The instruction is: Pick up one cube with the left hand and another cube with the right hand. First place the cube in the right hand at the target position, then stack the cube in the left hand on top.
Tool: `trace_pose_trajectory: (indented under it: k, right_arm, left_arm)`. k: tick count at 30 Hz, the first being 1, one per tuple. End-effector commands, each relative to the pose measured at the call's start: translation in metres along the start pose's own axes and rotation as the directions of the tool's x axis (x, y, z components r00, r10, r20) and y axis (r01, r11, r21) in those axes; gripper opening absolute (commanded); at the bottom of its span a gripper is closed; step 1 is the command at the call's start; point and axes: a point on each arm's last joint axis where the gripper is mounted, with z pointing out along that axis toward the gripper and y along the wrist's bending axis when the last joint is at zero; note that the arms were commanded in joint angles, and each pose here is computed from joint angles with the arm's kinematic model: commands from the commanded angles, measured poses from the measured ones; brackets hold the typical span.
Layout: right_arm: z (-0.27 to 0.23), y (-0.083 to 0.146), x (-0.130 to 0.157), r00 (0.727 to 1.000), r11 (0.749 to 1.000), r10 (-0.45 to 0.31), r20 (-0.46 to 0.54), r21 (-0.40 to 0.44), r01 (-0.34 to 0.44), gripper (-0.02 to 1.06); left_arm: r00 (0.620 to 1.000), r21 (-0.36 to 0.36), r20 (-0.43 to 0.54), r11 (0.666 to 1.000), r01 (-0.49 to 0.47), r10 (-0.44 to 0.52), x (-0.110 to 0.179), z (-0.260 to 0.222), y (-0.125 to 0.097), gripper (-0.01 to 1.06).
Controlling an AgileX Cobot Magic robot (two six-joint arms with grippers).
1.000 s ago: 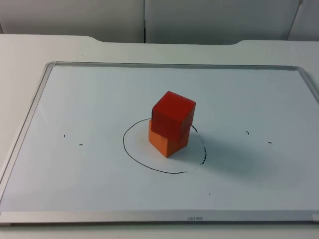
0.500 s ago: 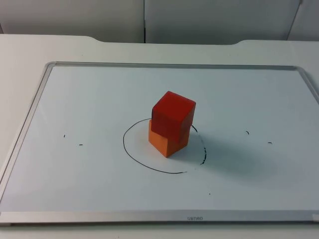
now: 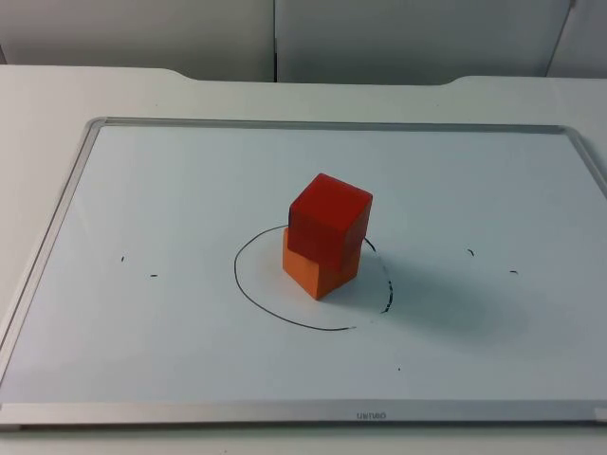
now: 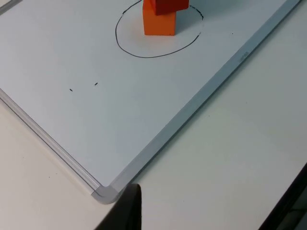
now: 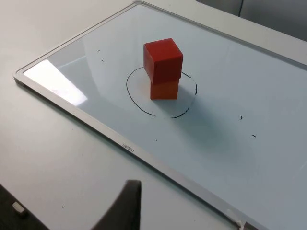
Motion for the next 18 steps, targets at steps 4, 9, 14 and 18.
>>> trace_pose_trajectory:
  k: [4,9,14,18]
  right_arm:
    - [0.0007,0.0001,0.0012,1.000,1.000,0.002,0.000,0.007,-0.002,1.05]
    - [0.0007,0.0001,0.0012,1.000,1.000,0.002,0.000,0.007,-0.002,1.05]
    - [0.0007,0.0001,0.0012,1.000,1.000,0.002,0.000,0.007,-0.002,1.05]
    - [0.0007,0.0001,0.0012,1.000,1.000,0.002,0.000,0.007,-0.002,1.05]
  left_arm:
    - [1.000,0.006,0.013,1.000,-0.004,0.004,0.0002,-0.0008,-0.0003,1.05]
    - [1.000,0.006,0.015,1.000,-0.005,0.004,0.0000,-0.0009,-0.0002,1.05]
    - [1.000,0.006,0.015,1.000,-0.005,0.004,0.0000,-0.0009,-0.0002,1.05]
    - [1.000,0.006,0.015,1.000,-0.005,0.004,0.0000,-0.0009,-0.0002,1.05]
